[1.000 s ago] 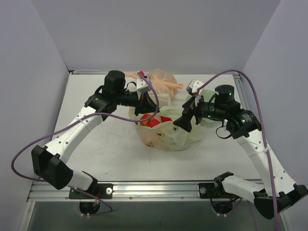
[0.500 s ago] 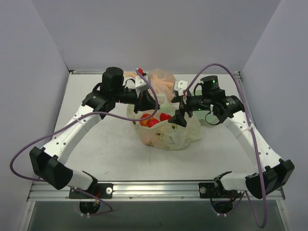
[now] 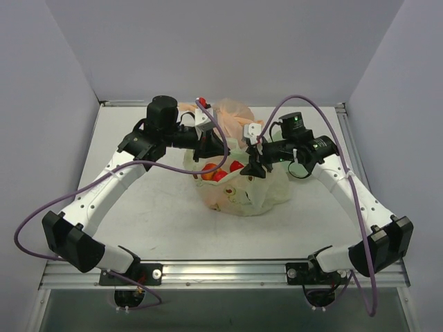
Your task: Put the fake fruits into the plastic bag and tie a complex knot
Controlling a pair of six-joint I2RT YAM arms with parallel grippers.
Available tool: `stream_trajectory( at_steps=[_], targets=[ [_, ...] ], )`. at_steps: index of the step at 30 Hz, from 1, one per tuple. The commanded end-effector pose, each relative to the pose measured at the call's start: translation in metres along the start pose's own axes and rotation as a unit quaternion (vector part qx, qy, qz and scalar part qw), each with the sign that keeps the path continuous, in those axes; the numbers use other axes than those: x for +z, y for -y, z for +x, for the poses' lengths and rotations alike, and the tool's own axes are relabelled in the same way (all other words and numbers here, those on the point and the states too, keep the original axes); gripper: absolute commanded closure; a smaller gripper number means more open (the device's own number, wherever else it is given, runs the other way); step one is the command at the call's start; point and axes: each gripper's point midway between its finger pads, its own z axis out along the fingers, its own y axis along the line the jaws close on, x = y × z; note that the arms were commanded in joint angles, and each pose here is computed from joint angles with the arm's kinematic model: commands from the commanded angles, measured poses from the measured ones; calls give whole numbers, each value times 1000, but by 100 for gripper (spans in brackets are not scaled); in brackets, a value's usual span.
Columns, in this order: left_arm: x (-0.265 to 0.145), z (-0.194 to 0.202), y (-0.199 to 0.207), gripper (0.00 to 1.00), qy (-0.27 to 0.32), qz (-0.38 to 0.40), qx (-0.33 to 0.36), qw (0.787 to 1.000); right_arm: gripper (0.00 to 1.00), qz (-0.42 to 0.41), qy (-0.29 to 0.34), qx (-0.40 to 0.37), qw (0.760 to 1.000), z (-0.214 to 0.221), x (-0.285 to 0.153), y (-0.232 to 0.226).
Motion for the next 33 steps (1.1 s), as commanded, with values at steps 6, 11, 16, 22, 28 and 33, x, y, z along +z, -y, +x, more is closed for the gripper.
stream_trajectory(
  at_steps=[6,11,16,22,28,33],
  targets=[
    [-15,-53,-2,100,58,-36,53,996,93,-15,-15,22,1000,22,16,4],
    [-60,-40,-46,49,84,-159,-66,982,100,6,-7,10,1000,15,11,13],
    [-119,-11,-71,6,61,-217,-109,968,100,9,-1,-8,1000,11,7,12],
    [-115,34,-73,3,-9,-183,-91,979,100,9,-3,-24,1000,11,8,13],
    [-108,50,-95,3,-23,-183,-75,980,100,10,-8,-39,999,12,9,14],
    [-96,59,-104,2,-16,-165,-87,982,100,7,-13,-48,999,16,9,11]
  ],
)
